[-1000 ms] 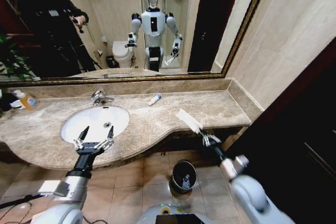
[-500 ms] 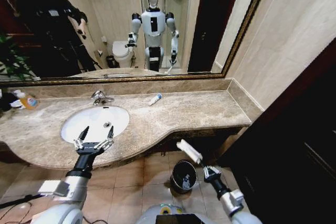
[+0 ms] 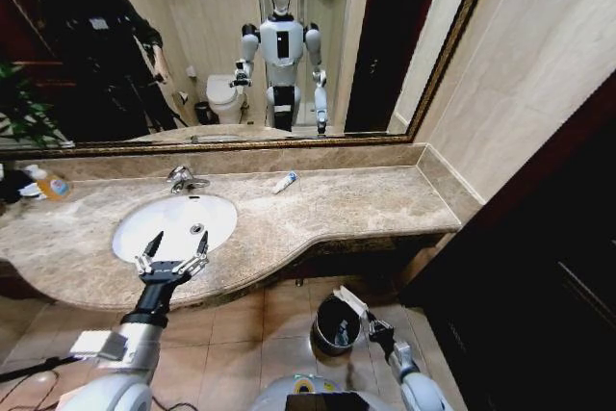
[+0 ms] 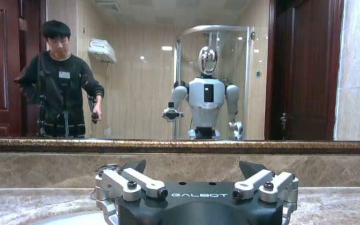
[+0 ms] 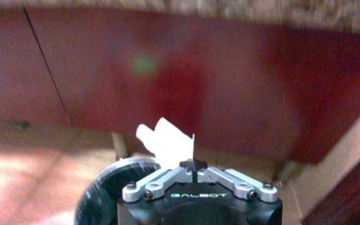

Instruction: Pick up the trash from the sink and place it in the trash bin.

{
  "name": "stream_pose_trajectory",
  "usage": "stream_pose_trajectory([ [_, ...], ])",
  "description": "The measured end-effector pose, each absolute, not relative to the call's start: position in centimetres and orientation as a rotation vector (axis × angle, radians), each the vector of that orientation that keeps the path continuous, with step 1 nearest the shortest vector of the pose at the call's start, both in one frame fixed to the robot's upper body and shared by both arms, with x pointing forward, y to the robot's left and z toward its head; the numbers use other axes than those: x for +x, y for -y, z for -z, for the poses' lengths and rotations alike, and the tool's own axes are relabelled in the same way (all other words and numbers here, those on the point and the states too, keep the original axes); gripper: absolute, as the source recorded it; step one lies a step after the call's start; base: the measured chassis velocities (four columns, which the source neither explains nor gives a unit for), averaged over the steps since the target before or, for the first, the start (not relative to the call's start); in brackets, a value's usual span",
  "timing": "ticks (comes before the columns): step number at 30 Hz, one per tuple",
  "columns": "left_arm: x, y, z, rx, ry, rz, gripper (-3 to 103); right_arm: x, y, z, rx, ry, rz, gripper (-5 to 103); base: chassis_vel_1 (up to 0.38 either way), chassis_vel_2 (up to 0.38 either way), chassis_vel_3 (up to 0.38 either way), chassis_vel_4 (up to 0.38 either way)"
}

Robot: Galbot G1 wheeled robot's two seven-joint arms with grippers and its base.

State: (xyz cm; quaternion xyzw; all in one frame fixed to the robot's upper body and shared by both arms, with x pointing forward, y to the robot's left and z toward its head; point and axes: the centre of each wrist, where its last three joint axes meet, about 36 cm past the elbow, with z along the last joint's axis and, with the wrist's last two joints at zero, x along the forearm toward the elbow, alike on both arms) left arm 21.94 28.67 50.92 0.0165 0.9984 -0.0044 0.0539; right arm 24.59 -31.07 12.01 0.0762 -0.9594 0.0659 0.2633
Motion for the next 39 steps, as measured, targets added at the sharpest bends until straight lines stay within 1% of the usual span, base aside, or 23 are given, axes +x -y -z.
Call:
stream_pose_trajectory([
  [2, 21.9, -28.7, -50.9, 0.05, -3.033, 0.013, 100, 24.4, 31.5, -10.3, 0.186, 2.572, -0.181, 0, 0.0, 0.0, 0.0, 0.0],
  [6, 21.9, -28.7, -50.9, 0.05, -3.033, 0.013, 100, 24.4, 31.9, -9.2, 0.172, 2.544, -0.176, 0, 0.0, 0.0, 0.0, 0.0],
  [12, 21.9, -28.7, -50.9, 0.05, -3.033, 0.013, 100, 24.6, 32.0, -9.0, 0.201, 2.534, -0.173, 0, 0.0, 0.0, 0.0, 0.0],
  [22, 21.9, -28.7, -50.9, 0.05, -3.033, 0.013, 100, 25.0, 29.8, -9.2, 0.277, 2.536, -0.173, -1, 0.0, 0.0, 0.0, 0.0],
  [23, 21.9, -28.7, -50.9, 0.05, -3.033, 0.013, 100, 25.0, 29.6, -9.2, 0.284, 2.537, -0.177, 5, 0.0, 0.0, 0.0, 0.0],
  [25, 21.9, -28.7, -50.9, 0.05, -3.033, 0.013, 100, 25.0, 29.5, -9.2, 0.288, 2.536, -0.179, 5, 0.0, 0.0, 0.0, 0.0],
  [27, 21.9, -28.7, -50.9, 0.05, -3.033, 0.013, 100, 24.9, 29.2, -9.3, 0.289, 2.539, -0.179, 15, 0.0, 0.0, 0.0, 0.0],
  [28, 21.9, -28.7, -50.9, 0.05, -3.033, 0.013, 100, 24.9, 29.2, -9.3, 0.289, 2.539, -0.179, 15, 0.0, 0.0, 0.0, 0.0],
  [30, 21.9, -28.7, -50.9, 0.05, -3.033, 0.013, 100, 24.8, 29.0, -9.3, 0.288, 2.541, -0.179, 25, 0.0, 0.0, 0.0, 0.0],
  [31, 21.9, -28.7, -50.9, 0.05, -3.033, 0.013, 100, 24.8, 28.9, -9.4, 0.289, 2.541, -0.18, 25, 0.0, 0.0, 0.0, 0.0],
  [32, 21.9, -28.7, -50.9, 0.05, -3.033, 0.013, 100, 24.7, 28.7, -9.4, 0.289, 2.543, -0.181, 37, 0.0, 0.0, 0.0, 0.0],
  [34, 21.9, -28.7, -50.9, 0.05, -3.033, 0.013, 100, 24.6, 28.7, -9.5, 0.29, 2.544, -0.182, 37, 0.0, 0.0, 0.0, 0.0],
  [37, 21.9, -28.7, -50.9, 0.05, -3.033, 0.013, 100, 24.4, 28.3, -9.6, 0.286, 2.549, -0.187, 52, 0.0, 0.0, 0.0, 0.0],
  [38, 21.9, -28.7, -50.9, 0.05, -3.033, 0.013, 100, 24.4, 28.3, -9.6, 0.286, 2.549, -0.187, 52, 0.0, 0.0, 0.0, 0.0],
  [39, 21.9, -28.7, -50.9, 0.05, -3.033, 0.013, 100, 24.4, 28.2, -9.6, 0.284, 2.551, -0.188, 58, 0.0, 0.0, 0.0, 0.0],
])
